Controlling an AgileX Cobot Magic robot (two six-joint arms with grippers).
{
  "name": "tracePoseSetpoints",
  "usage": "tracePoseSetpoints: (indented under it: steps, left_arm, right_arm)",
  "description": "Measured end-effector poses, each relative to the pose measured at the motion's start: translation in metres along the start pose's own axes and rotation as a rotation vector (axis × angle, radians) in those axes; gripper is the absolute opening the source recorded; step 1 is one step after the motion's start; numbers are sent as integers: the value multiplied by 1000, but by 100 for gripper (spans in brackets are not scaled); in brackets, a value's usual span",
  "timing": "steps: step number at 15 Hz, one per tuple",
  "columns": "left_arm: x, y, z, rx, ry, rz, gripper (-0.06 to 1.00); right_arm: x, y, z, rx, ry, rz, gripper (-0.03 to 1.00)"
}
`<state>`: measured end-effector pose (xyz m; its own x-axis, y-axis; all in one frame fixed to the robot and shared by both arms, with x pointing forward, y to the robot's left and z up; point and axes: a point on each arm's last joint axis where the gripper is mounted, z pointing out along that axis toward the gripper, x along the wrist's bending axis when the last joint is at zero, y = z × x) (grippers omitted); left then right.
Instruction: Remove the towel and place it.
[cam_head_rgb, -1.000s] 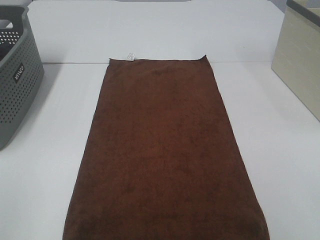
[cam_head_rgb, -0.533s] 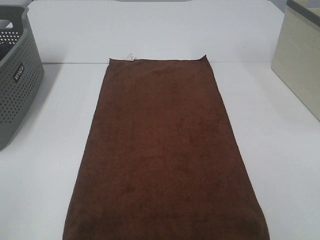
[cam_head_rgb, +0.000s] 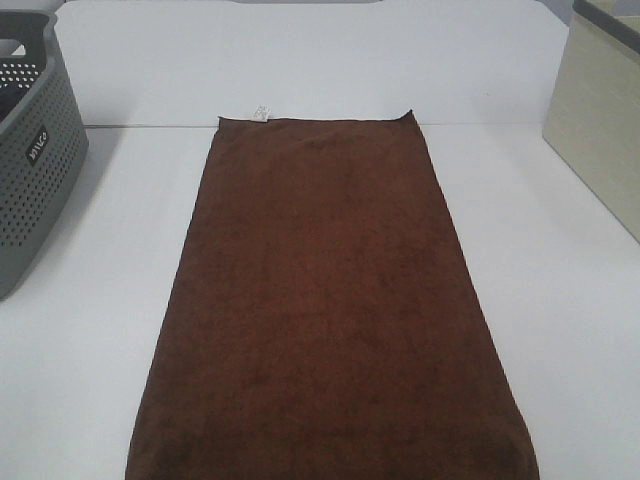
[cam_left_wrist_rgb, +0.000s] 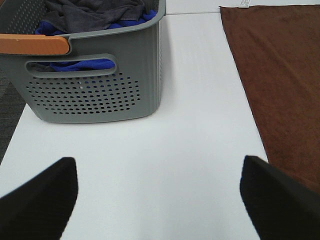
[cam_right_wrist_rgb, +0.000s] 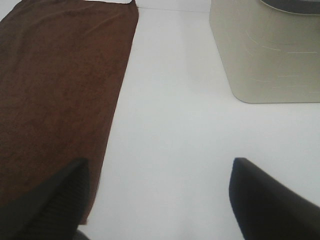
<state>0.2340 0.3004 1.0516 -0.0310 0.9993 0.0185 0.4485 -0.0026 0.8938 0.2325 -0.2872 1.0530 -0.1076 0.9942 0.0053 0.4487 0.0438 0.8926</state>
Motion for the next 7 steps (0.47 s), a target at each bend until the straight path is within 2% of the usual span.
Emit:
tracePoseSetpoints:
  steps: [7]
  left_arm:
    - [0, 0, 0, 0, -4, 2, 81]
  right_arm:
    - [0, 0, 0, 0, 3, 1, 75]
